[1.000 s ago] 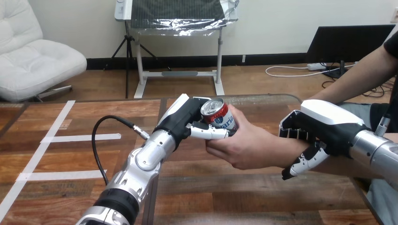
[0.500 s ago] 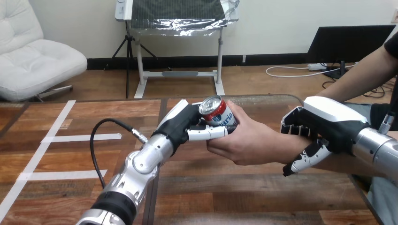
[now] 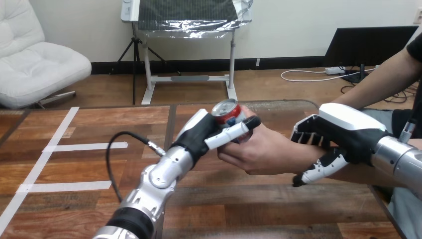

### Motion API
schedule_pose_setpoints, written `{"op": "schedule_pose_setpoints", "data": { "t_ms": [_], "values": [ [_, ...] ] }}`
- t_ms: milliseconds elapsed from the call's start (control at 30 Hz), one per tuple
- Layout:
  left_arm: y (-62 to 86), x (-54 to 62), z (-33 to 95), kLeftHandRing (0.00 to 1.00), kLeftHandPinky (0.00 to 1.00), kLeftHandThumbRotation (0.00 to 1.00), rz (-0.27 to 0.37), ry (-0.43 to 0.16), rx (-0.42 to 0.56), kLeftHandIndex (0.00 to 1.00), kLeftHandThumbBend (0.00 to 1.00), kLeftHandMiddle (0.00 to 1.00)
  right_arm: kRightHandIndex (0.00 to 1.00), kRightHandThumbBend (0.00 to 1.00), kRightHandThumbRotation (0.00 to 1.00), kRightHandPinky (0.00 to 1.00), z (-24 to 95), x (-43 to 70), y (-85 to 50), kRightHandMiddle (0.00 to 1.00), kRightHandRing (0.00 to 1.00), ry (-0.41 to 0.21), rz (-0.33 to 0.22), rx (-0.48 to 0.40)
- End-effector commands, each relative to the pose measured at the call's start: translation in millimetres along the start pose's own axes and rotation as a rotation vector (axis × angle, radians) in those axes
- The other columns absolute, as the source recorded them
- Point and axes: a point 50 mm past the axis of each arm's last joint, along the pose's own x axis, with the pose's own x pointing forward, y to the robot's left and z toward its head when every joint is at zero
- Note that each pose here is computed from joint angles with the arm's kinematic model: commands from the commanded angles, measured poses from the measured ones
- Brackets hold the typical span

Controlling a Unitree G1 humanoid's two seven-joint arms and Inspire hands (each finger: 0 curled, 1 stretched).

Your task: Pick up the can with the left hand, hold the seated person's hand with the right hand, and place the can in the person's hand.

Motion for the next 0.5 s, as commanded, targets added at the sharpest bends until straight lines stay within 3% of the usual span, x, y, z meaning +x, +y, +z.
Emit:
{"op": "schedule_pose_setpoints", "data": {
  "t_ms": [0,467],
  "values": [
    [3.4,7.1,27.6,0.82,0.74,0.86,0.012,-0.121,0.004,0.80,0.81,0.84,0.67,0.82,0.39,0.52,19.3,8.1,0.4,0.66,0.62,-0.092,-0.012,0.015],
    [6.5,2.5,22.9,0.85,0.76,0.87,0.033,-0.125,0.021,0.81,0.79,0.85,0.72,0.85,0.53,0.56,19.1,5.7,0.9,0.71,0.69,-0.086,-0.010,0.027]
  ]
}}
